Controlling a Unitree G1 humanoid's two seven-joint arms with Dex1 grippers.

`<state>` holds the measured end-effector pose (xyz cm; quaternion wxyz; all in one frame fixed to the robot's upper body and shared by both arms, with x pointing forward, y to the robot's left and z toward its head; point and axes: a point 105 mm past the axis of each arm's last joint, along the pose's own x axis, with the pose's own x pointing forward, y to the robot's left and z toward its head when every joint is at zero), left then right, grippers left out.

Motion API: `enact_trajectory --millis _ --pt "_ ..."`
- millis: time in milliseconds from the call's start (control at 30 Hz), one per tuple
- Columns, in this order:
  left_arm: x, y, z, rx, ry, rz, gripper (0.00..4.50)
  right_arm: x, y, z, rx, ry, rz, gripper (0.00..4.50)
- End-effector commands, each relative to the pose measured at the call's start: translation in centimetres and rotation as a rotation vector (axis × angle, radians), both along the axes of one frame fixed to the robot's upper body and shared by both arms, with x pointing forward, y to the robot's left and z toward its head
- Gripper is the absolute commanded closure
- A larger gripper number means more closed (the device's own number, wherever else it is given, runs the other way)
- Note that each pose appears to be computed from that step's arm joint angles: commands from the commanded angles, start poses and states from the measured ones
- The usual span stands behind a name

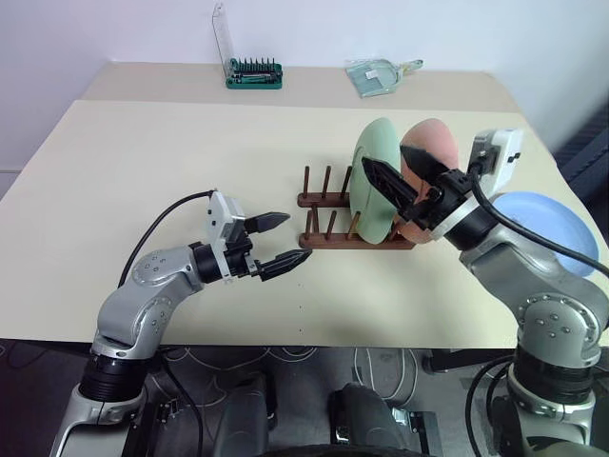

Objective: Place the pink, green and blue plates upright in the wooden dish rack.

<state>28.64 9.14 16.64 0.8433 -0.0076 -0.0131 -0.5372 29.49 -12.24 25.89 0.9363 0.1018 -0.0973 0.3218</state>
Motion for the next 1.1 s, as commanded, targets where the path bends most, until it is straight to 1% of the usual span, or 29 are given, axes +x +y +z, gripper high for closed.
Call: enact_trajectory --millis 33,100,167,200,267,333,400,433,500,533,600,633,700,767,900,1033,1100 --pt "-0.7 -0.8 1.5 -0.022 -0.048 -0.031 0.0 -1.1 -0.1 3.3 -0.092 -0.172 -0.014 0.05" --pt "-0.6 -0.9 1.6 -0.022 -0.049 -0.032 0.0 -1.3 -1.5 4.8 -0.159 -0.246 -0.067 0.05" --pt "-0.6 -1.0 1.6 -0.021 -0.048 -0.031 0.0 -1.2 -3.2 5.6 -0.202 -0.277 -0.121 0.05" --pt "-0.4 -0.8 1.5 -0.02 -0.045 -0.032 0.0 -1.0 -5.4 6.1 -0.242 -0.283 -0.193 0.05" --pt "-0.3 -0.7 1.4 -0.018 -0.04 -0.035 0.0 -1.1 -8.4 6.7 -0.306 -0.291 -0.29 0.05" --pt "-0.1 -0.5 0.9 -0.019 -0.026 -0.049 0.0 -2.0 -12.1 6.1 -0.386 -0.244 -0.346 0.05" --pt "0.0 -0.5 0.6 -0.019 -0.018 -0.064 0.0 -2.8 -14.7 4.7 -0.479 -0.18 -0.376 0.05" --pt "0.0 -0.5 0.6 -0.019 -0.017 -0.068 0.0 -3.0 -15.3 4.2 -0.503 -0.163 -0.38 0.05" --pt "0.0 -0.6 0.4 -0.015 -0.018 -0.078 0.0 -3.2 -16.8 2.3 -0.547 -0.091 -0.408 0.05" --pt "0.0 -0.6 0.4 -0.013 -0.018 -0.085 0.0 -3.2 -17.5 0.8 -0.58 -0.033 -0.416 0.05" --pt "0.0 -0.8 0.3 -0.011 -0.02 -0.098 0.0 -3.1 -19.0 -3.6 -0.734 0.127 -0.438 0.05" --pt "0.1 -0.9 0.3 -0.009 -0.022 -0.103 0.0 -3.0 -19.7 -5.5 -0.799 0.182 -0.447 0.05" --pt "0.1 -1.0 0.2 -0.007 -0.024 -0.11 0.0 -2.7 -20.9 -8.3 -0.866 0.261 -0.474 0.05" --pt "0.1 -1.0 0.2 -0.005 -0.025 -0.112 0.0 -2.2 -21.8 -10.4 -0.883 0.317 -0.505 0.05" --pt "-0.2 -0.9 0.0 0.0 -0.028 -0.109 0.0 -1.1 -23.4 -13.4 -0.943 0.383 -0.568 0.05" --pt "-0.3 -0.7 0.0 0.0 -0.028 -0.094 0.0 -0.1 -23.9 -15.0 -0.951 0.411 -0.573 0.05" --pt "-0.4 -0.5 0.1 0.001 -0.028 -0.087 0.0 0.3 -24.2 -15.5 -0.945 0.419 -0.583 0.57"
